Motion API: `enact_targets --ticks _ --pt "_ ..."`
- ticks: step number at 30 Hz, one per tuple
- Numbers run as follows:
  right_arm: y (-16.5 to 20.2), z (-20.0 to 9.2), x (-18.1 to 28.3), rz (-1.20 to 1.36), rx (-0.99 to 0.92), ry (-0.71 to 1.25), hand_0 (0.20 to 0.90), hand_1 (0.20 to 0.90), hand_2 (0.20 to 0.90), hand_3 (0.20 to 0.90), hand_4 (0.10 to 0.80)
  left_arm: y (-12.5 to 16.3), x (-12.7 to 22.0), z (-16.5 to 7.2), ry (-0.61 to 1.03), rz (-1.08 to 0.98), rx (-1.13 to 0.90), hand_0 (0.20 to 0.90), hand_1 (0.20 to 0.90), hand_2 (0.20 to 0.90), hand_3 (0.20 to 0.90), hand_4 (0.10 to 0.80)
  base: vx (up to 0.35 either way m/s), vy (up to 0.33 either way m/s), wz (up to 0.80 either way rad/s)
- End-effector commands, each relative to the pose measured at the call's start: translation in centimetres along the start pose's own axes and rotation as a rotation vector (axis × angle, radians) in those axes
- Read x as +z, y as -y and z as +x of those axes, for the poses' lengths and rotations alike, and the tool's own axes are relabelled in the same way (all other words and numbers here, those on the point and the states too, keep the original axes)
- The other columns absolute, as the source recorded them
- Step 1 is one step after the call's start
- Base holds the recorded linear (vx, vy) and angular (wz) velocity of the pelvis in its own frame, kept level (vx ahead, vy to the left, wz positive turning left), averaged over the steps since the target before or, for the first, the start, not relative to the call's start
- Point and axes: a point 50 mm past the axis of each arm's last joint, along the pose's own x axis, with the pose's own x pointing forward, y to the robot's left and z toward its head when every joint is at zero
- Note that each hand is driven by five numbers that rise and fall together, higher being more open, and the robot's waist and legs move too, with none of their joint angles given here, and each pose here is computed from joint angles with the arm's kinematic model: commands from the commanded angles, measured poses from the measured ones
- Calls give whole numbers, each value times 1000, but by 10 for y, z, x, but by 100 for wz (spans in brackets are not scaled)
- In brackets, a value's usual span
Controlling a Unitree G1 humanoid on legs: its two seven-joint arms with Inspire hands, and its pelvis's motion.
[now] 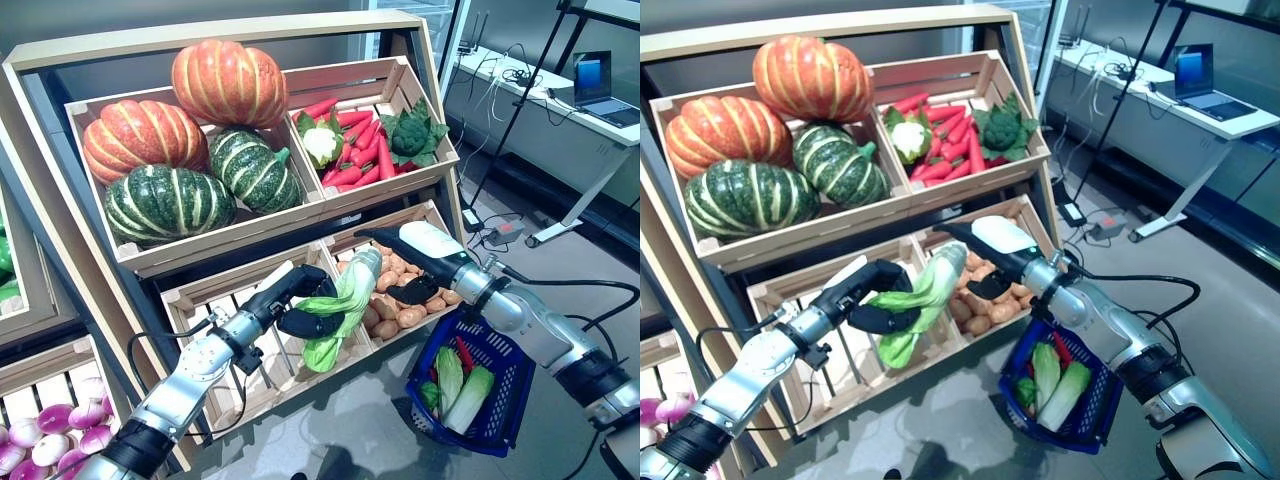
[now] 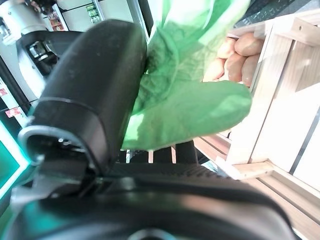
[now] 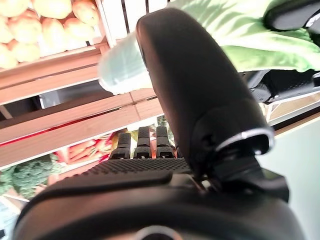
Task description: Put vegetables into the basket
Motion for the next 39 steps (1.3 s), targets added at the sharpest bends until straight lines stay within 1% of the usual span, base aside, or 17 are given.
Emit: enact_targets --ticks 1,7,11,15,21,22,23,31,39 --pt "41 20 21 -170 -75 164 900 900 900 900 800 -24 74 27 365 37 30 300 300 300 300 400 0 0 0" --pt "22 21 10 -154 142 117 900 900 900 900 800 -26 80 28 387 40 23 300 300 300 300 400 -19 0 5" --pt "14 25 6 -120 186 103 900 900 900 900 800 -25 84 30 400 32 15 300 300 300 300 400 -25 0 4" --pt "-3 28 2 -107 254 85 900 900 900 900 800 -22 86 32 417 32 3 300 300 300 300 400 -6 1 1" --pt "-21 24 -11 -58 376 -16 900 900 900 900 800 -22 93 30 453 31 8 300 300 300 300 400 -7 2 3" --pt "-22 24 -14 -43 388 -37 502 502 502 502 535 -23 95 30 458 31 11 300 300 300 300 400 -16 0 10" --pt "-22 25 -15 -33 383 -46 300 300 300 300 400 -23 95 30 462 30 10 300 300 300 300 400 -18 -1 11" --pt "-8 31 -21 14 274 -77 300 300 300 300 400 -21 95 31 468 18 0 300 300 300 300 400 -4 -2 3" --pt "-9 23 -18 11 246 -67 300 300 300 300 400 -24 92 26 465 16 13 300 300 300 300 400 0 0 0"
